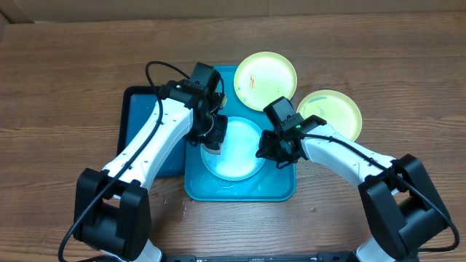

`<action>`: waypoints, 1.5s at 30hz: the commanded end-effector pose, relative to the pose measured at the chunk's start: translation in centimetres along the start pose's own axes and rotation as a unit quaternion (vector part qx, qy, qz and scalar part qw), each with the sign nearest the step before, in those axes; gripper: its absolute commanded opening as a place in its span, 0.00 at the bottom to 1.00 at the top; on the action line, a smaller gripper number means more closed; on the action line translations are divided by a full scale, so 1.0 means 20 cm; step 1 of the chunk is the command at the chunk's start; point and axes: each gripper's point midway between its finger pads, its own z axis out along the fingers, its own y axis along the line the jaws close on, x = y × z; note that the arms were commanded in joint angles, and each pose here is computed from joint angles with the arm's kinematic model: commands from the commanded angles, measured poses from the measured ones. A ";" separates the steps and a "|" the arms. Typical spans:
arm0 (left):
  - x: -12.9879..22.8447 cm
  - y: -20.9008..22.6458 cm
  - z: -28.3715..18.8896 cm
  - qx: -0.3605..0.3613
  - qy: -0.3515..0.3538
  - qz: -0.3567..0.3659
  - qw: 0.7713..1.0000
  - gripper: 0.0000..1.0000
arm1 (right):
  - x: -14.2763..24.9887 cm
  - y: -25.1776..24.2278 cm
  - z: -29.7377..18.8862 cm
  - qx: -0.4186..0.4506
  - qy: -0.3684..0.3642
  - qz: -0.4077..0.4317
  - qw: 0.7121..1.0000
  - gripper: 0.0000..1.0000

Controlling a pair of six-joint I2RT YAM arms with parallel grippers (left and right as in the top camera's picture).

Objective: Clean dirty plates on tray and stack at the side
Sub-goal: 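Move the sponge with the left gripper onto the white plate, then scrub the white plate with the sponge in the left gripper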

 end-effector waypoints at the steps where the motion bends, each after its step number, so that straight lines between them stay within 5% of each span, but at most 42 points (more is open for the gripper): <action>1: 0.01 -0.02 0.04 0.006 0.012 0.016 1.000 0.04 | 0.02 0.00 0.02 -0.001 0.006 0.002 1.000 0.04; 29: 0.11 0.07 0.55 -0.006 0.136 -0.007 0.991 0.04 | 0.01 0.00 0.02 -0.002 0.005 0.001 1.000 0.04; 40: 0.09 -0.29 0.36 0.249 0.139 0.050 0.957 0.04 | 0.01 0.00 0.02 -0.002 0.005 0.001 1.000 0.04; 45: -0.06 -0.28 0.15 0.263 0.077 0.062 0.960 0.04 | 0.02 0.00 0.02 -0.002 0.005 0.001 1.000 0.04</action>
